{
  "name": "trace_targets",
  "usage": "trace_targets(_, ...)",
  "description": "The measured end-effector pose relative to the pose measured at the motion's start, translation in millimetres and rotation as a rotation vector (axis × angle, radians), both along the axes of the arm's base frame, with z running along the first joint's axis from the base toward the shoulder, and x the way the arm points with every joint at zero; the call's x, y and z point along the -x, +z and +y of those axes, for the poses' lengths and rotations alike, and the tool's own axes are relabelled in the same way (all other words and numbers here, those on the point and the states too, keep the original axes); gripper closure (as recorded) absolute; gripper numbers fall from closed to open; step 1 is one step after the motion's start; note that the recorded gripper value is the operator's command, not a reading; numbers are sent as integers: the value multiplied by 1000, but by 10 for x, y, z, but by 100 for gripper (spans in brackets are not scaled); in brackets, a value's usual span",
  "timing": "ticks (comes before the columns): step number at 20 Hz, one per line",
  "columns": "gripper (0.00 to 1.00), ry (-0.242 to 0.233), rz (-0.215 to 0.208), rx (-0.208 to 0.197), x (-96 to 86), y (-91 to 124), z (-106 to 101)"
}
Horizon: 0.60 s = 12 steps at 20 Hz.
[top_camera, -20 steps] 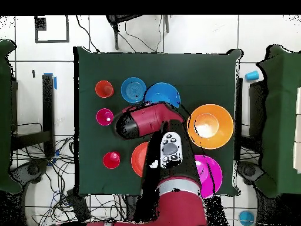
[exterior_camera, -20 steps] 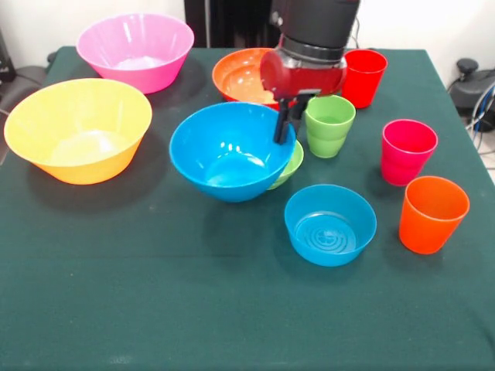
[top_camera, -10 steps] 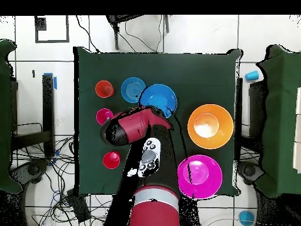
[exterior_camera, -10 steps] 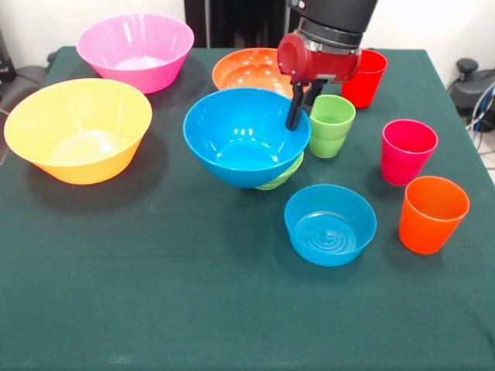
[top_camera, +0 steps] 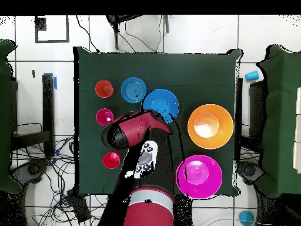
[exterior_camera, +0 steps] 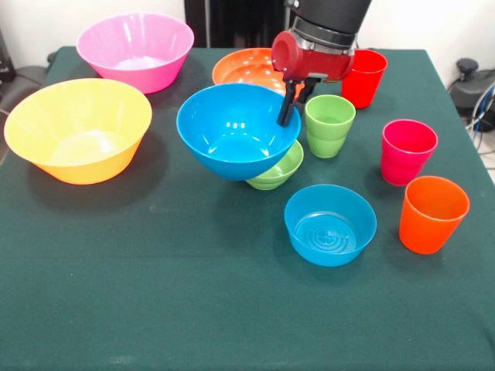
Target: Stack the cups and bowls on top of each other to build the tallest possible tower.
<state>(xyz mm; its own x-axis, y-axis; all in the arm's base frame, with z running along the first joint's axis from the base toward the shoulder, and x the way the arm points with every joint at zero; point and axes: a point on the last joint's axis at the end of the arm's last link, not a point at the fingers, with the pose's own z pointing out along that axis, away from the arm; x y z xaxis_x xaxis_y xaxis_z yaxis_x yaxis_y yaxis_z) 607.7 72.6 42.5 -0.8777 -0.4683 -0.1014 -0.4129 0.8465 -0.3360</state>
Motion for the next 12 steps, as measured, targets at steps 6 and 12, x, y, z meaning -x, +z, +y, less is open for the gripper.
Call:
trace_targets(6,100,-14,-5,-17,70,-93,17)
trace_targets(12,100,-11,5,-23,160,-155,27)
